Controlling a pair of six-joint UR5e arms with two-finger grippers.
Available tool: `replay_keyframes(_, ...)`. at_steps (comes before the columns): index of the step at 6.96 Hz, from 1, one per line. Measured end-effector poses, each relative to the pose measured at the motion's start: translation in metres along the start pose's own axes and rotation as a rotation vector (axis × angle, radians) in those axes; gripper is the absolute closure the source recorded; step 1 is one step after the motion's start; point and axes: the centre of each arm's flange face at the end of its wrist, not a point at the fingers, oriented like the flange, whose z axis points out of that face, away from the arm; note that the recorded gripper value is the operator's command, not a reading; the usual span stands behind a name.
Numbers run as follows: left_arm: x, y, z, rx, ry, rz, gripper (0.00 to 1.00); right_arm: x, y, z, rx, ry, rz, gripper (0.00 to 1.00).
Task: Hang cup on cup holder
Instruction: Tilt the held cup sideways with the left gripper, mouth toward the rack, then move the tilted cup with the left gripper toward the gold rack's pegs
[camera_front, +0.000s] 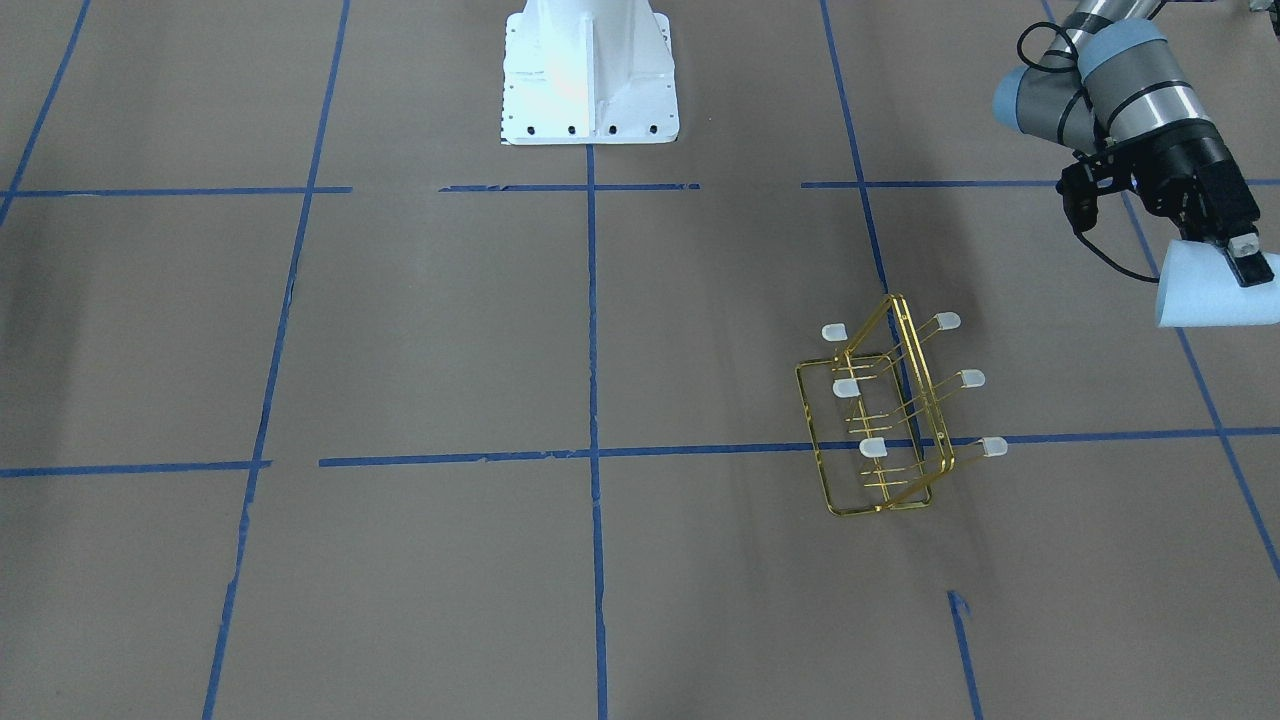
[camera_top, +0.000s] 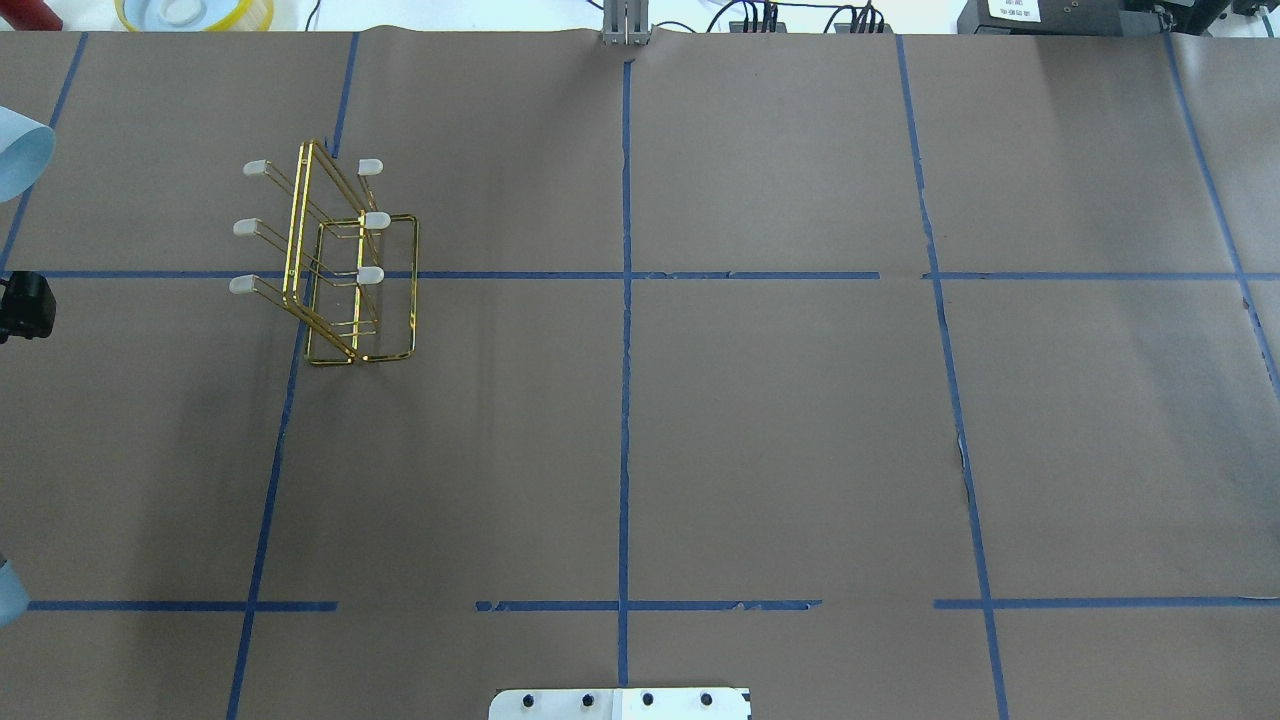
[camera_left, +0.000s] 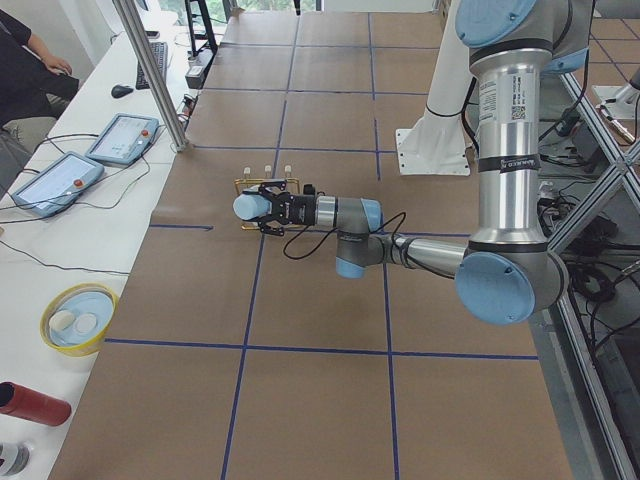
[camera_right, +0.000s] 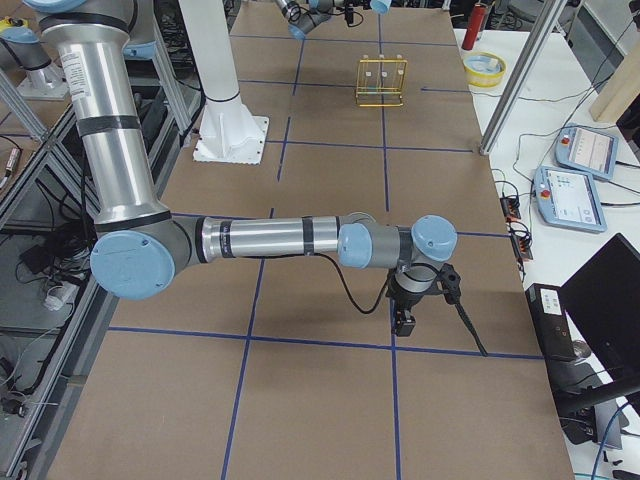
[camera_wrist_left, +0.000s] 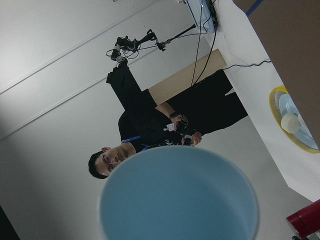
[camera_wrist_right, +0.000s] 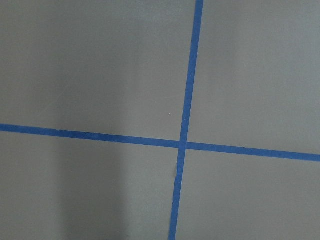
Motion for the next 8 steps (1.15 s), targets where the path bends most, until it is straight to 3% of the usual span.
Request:
replay_keyframes(2, -0.011, -0.018, -0.003, 0.015, -0.036, 0.059, 1.0, 0.0, 0.0, 0.0, 0.0, 0.0, 0.0, 0.0)
replay_keyframes(3, -0.013, -0.029, -0.01, -0.009, -0.036, 0.103, 1.0, 0.0, 0.0, 0.0, 0.0, 0.0, 0.0, 0.0)
replay_keyframes(5, -0.004, -0.063, -0.043, -0.074, 0.003, 0.182, 1.0, 0.0, 0.0, 0.0, 0.0, 0.0, -0.001, 0.0)
replay_keyframes(8, -0.005, -0.108, -0.09, -0.117, 0.063, 0.295, 1.0, 0.0, 0.0, 0.0, 0.0, 0.0, -0.001, 0.0)
